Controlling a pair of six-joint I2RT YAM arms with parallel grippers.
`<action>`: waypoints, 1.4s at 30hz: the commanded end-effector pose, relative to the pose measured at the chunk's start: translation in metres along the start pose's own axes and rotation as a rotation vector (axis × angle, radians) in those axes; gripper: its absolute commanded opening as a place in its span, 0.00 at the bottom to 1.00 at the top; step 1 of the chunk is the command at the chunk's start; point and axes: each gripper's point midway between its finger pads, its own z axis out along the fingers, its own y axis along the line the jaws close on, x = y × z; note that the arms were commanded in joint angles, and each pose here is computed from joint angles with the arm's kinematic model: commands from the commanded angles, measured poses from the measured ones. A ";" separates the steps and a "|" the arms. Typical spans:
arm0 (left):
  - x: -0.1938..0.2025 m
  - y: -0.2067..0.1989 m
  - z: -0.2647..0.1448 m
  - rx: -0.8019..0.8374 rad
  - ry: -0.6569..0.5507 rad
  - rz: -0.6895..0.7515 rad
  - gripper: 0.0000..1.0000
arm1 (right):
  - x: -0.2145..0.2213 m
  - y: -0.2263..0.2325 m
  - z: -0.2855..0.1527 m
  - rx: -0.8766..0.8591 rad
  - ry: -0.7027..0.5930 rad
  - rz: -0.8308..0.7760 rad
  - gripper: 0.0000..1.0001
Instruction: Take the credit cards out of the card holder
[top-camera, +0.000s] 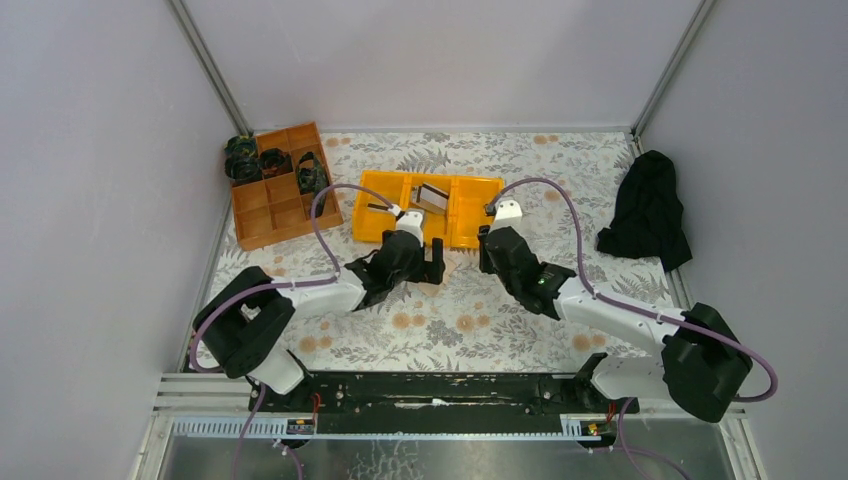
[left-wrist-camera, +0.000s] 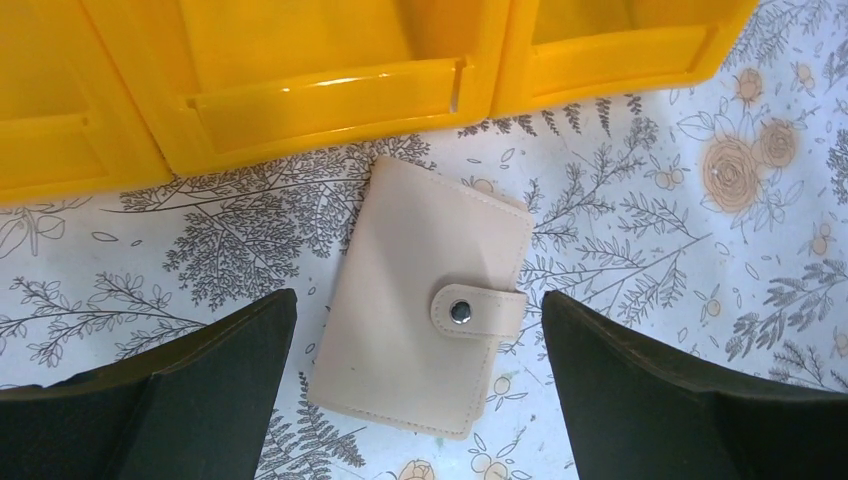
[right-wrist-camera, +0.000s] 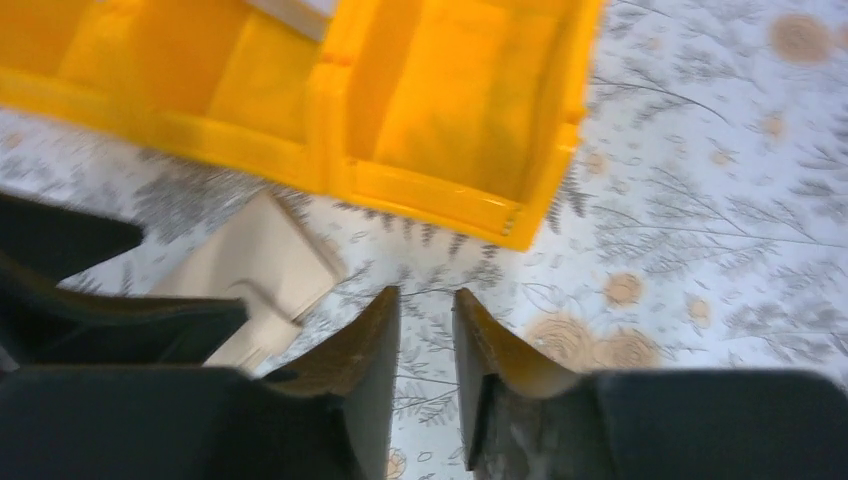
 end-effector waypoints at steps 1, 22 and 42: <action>-0.016 0.004 0.002 -0.073 -0.019 -0.040 1.00 | -0.013 -0.050 -0.005 0.330 -0.059 0.021 0.43; 0.047 -0.062 -0.019 0.249 0.144 -0.057 0.98 | -0.011 0.001 -0.004 0.020 -0.040 0.057 0.54; -0.016 0.025 -0.060 -0.047 -0.097 -0.197 0.99 | 0.010 0.075 0.043 -0.221 0.097 -0.008 0.46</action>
